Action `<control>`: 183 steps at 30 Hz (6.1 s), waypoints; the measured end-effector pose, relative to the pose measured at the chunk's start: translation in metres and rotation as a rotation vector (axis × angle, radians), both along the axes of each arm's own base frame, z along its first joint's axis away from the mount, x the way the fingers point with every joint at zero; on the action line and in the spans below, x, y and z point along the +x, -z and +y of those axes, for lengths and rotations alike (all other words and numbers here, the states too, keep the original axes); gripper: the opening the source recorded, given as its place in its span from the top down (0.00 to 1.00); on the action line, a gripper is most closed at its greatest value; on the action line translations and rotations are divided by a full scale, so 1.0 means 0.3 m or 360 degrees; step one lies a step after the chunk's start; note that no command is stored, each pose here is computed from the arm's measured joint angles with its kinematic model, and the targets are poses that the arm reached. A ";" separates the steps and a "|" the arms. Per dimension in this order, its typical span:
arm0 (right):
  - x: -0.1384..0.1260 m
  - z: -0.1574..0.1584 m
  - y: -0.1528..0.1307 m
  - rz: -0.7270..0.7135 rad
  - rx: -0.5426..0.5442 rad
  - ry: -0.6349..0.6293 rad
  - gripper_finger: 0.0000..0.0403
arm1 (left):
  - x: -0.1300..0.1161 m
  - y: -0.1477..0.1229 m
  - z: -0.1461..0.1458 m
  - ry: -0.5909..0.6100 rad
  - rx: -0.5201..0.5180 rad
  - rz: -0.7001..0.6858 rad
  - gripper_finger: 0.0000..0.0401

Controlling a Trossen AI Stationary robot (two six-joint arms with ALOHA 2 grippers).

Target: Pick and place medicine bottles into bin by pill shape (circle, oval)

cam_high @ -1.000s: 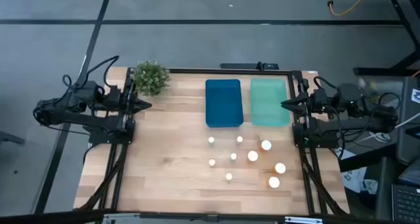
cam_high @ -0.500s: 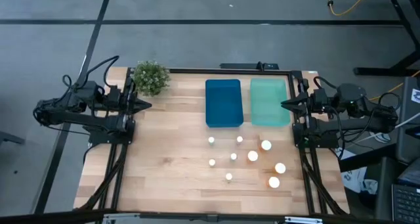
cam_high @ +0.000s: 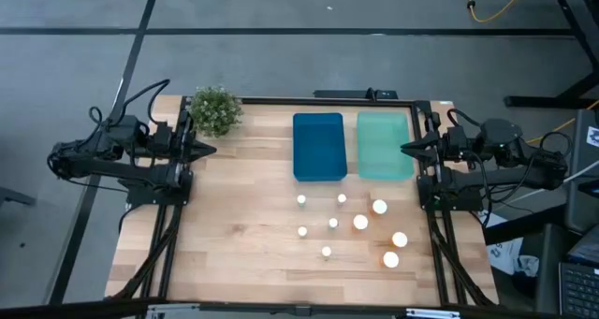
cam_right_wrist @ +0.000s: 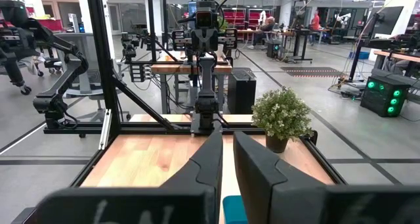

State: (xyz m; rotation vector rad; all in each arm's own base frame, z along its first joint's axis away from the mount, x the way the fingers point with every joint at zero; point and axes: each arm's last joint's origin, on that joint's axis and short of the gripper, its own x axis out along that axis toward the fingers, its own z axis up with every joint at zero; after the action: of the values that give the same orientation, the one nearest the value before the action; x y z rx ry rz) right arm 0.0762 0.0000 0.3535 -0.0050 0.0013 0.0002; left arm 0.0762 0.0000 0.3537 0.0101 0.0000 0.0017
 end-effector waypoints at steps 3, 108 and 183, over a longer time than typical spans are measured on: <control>0.000 0.000 0.000 0.0000 0.0000 0.0000 0.89 | 0.000 0.000 0.000 0.0000 0.0000 0.0000 1.00; 0.449 0.031 0.302 0.1076 0.0613 0.0368 0.89 | 0.000 0.000 0.000 0.0000 0.0000 0.0000 1.00; 0.404 0.064 0.176 0.1171 0.0020 0.0244 0.89 | 0.860 0.383 -0.102 -0.0070 -0.0007 0.1635 0.97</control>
State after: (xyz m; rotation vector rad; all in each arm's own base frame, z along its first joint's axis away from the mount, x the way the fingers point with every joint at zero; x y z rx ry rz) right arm 0.1974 0.0192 0.3007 0.0082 0.7378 -0.1513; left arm 0.3341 -0.0307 0.2388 0.0058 1.0276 0.0402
